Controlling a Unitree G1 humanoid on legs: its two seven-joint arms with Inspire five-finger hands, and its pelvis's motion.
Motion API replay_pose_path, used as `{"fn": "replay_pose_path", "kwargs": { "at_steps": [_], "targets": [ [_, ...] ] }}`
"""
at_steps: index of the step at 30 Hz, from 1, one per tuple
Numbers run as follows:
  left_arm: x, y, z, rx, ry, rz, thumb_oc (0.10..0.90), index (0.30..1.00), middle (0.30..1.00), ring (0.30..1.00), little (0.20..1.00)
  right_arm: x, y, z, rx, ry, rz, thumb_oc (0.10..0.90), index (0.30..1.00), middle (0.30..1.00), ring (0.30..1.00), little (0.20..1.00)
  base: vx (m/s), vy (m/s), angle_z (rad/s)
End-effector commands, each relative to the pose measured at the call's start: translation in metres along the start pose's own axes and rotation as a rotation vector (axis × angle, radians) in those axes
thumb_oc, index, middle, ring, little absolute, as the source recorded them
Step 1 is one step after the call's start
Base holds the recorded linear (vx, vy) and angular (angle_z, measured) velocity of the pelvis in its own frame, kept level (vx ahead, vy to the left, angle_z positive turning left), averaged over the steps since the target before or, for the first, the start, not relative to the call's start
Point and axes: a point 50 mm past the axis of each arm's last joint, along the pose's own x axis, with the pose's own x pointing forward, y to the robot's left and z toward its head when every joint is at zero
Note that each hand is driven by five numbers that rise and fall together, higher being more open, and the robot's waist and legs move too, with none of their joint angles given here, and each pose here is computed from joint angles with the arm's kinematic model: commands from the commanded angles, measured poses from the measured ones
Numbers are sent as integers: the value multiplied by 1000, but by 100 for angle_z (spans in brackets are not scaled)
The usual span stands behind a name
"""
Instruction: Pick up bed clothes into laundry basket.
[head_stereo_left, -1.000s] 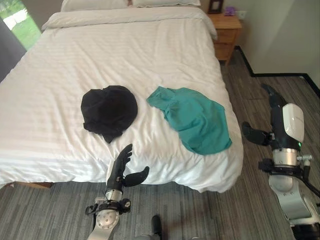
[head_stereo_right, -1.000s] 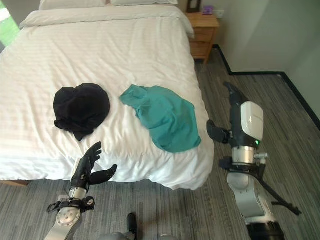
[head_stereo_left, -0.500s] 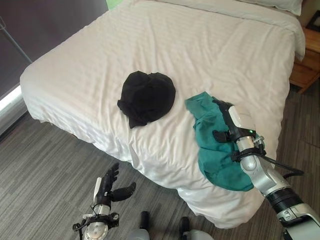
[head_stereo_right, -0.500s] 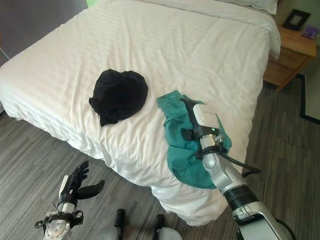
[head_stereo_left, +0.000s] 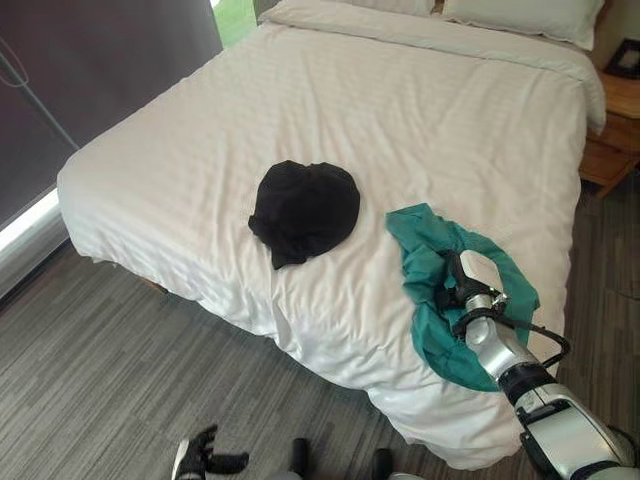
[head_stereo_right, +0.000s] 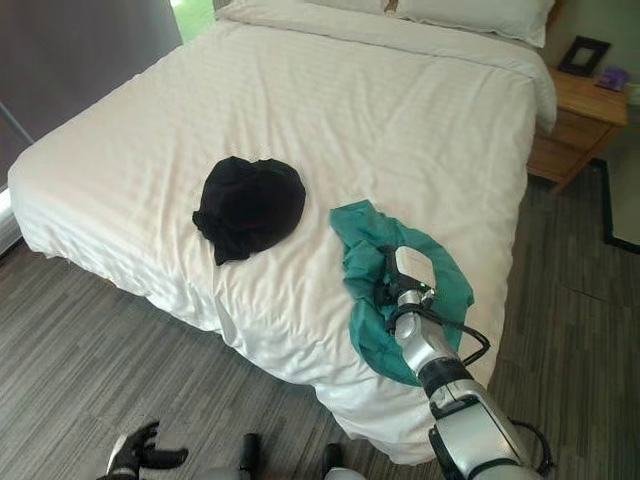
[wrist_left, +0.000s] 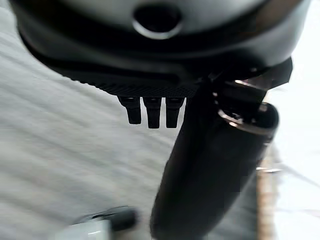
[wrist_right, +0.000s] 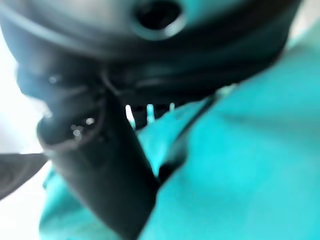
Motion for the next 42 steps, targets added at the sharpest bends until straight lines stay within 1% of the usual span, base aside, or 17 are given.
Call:
{"fn": "replay_pose_path", "kwargs": {
  "at_steps": [1, 2, 4, 5, 6, 8, 12, 14, 15, 16, 20, 24, 26, 28, 32, 36, 42],
  "targets": [
    [2, 37, -7, 3, 49, 106, 800, 900, 900, 900, 900, 17, -48, 19, 62, -47, -78, 400, 300, 300, 300, 300, 0, 0, 0],
    [2, 37, -6, 2, 48, 106, 800, 900, 900, 900, 900, 17, -48, 19, 62, -47, -79, 400, 300, 300, 300, 300, 33, 12, -3],
    [-1, 65, -20, -28, 120, 202, 800, 900, 900, 900, 900, 19, -119, 45, 119, -188, -285, 400, 300, 300, 300, 300, 32, 15, -10],
    [-1, 65, -19, -28, 119, 202, 800, 900, 900, 900, 900, 18, -119, 45, 120, -187, -285, 400, 300, 300, 300, 300, 29, 19, -25],
    [-3, 91, -17, -49, 118, 288, 800, 900, 900, 900, 900, 3, -167, 61, 141, -328, -444, 400, 300, 300, 300, 300, 24, 19, -26],
    [-5, 121, -7, -67, 81, 379, 800, 900, 900, 900, 900, -19, -204, 56, 150, -405, -589, 400, 300, 300, 300, 300, 23, 18, -20],
    [-21, 198, 47, -110, -120, 623, 800, 900, 900, 900, 900, -68, -255, 6, 153, -388, -837, 400, 300, 300, 300, 300, 34, -1, 5],
    [-39, 234, 77, -111, -244, 750, 800, 900, 900, 900, 900, -91, -268, -26, 150, -321, -931, 400, 300, 300, 300, 300, 18, -4, 5],
    [-39, 234, 77, -111, -244, 750, 800, 900, 900, 900, 900, -91, -268, -26, 150, -321, -931, 400, 300, 300, 300, 300, 17, -11, -10],
    [-60, 262, 107, -119, -383, 867, 800, 900, 900, 900, 900, -107, -273, -54, 160, -239, -1009, 400, 300, 300, 300, 300, 15, -17, -4],
    [-122, 280, 194, -50, -812, 1070, 800, 900, 900, 900, 900, -145, -232, -164, 258, 207, -1058, 400, 300, 300, 300, 300, 9, -19, -2],
    [-171, 272, 247, -76, -1114, 1165, 800, 900, 900, 900, 900, -167, -151, -228, 295, 578, -877, 400, 300, 300, 300, 300, 18, -16, -11],
    [-194, 263, 277, -97, -1257, 1165, 800, 900, 900, 900, 900, -178, -97, -250, 343, 749, -730, 400, 300, 300, 300, 300, -14, 7, -24],
    [-199, 258, 287, -104, -1299, 1150, 800, 900, 900, 900, 900, -181, -81, -255, 366, 798, -681, 400, 300, 300, 300, 300, 6, 4, -27],
    [-211, 229, 327, -44, -1413, 1063, 800, 900, 900, 900, 900, -216, 33, -260, 455, 1039, -247, 400, 300, 300, 300, 300, -4, 8, -25],
    [-214, 218, 354, 8, -1416, 1038, 800, 900, 900, 900, 900, -226, 48, -260, 487, 1077, -190, 400, 300, 300, 300, 300, -1, 12, -32],
    [-193, 220, 377, 177, -1225, 1057, 800, 900, 900, 900, 900, -232, 54, -261, 475, 1080, -153, 400, 300, 300, 300, 300, 7, 4, -15]
  ]
}}
